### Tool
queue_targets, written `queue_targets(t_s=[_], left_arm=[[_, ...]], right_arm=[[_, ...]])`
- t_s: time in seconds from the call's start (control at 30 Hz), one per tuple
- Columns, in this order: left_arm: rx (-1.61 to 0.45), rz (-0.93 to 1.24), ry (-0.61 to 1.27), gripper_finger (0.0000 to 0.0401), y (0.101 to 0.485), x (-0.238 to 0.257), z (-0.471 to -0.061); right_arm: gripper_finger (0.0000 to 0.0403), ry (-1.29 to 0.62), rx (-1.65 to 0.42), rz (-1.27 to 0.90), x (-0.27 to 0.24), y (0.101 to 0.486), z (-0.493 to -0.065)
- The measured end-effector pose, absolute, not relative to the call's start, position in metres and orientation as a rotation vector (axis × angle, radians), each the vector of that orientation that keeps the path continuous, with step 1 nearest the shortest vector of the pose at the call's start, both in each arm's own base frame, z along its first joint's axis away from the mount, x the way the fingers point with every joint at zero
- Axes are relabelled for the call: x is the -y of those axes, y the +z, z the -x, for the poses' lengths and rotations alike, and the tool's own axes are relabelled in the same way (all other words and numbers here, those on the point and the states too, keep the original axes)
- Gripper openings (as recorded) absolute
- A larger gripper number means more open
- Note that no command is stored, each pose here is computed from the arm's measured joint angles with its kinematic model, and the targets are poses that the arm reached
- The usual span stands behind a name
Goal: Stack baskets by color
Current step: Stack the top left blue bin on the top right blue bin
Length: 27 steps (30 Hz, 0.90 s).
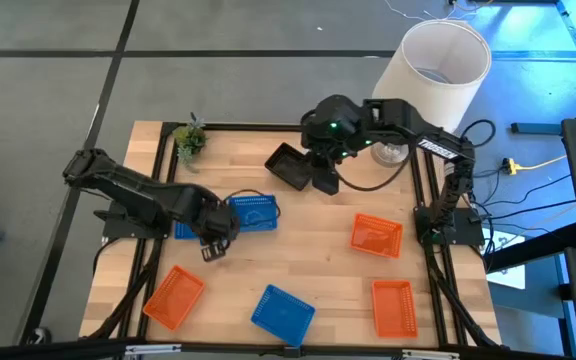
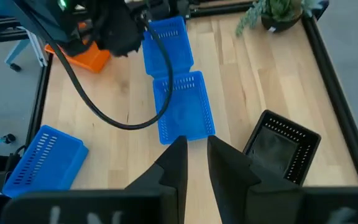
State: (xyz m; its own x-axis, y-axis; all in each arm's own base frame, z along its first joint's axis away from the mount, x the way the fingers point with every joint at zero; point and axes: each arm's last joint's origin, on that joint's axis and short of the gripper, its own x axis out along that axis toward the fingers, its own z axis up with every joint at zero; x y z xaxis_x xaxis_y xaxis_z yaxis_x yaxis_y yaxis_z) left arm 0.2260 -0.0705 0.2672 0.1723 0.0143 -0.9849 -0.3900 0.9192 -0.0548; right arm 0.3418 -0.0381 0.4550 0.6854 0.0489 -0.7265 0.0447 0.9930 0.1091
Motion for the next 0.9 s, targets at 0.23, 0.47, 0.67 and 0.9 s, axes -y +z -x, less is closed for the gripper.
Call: queue_targets(t_s=[0.23,0.47,0.67,0.9], left_arm=[[-1.395,0.32,0.295,0.0089,0.233,0.082,-0.223],[-1.455,0.311,0.332,0.0089,0.211,0.08,-0.212],[-1.449,0.271,0.367,0.0089,0.201,0.077,-0.208],[-1.423,0.231,0.397,0.0089,0.201,0.076,-0.209]], right_arm=[[0.0062,-0.002,-0.788,-0.121,0.039,0.464,-0.331],[0.0062,-0.004,-0.784,-0.123,0.039,0.465,-0.331],[0.0062,-0.007,-0.775,-0.129,0.039,0.465,-0.332],[0.0062,-0.015,-0.776,-0.148,0.039,0.465,-0.332]])
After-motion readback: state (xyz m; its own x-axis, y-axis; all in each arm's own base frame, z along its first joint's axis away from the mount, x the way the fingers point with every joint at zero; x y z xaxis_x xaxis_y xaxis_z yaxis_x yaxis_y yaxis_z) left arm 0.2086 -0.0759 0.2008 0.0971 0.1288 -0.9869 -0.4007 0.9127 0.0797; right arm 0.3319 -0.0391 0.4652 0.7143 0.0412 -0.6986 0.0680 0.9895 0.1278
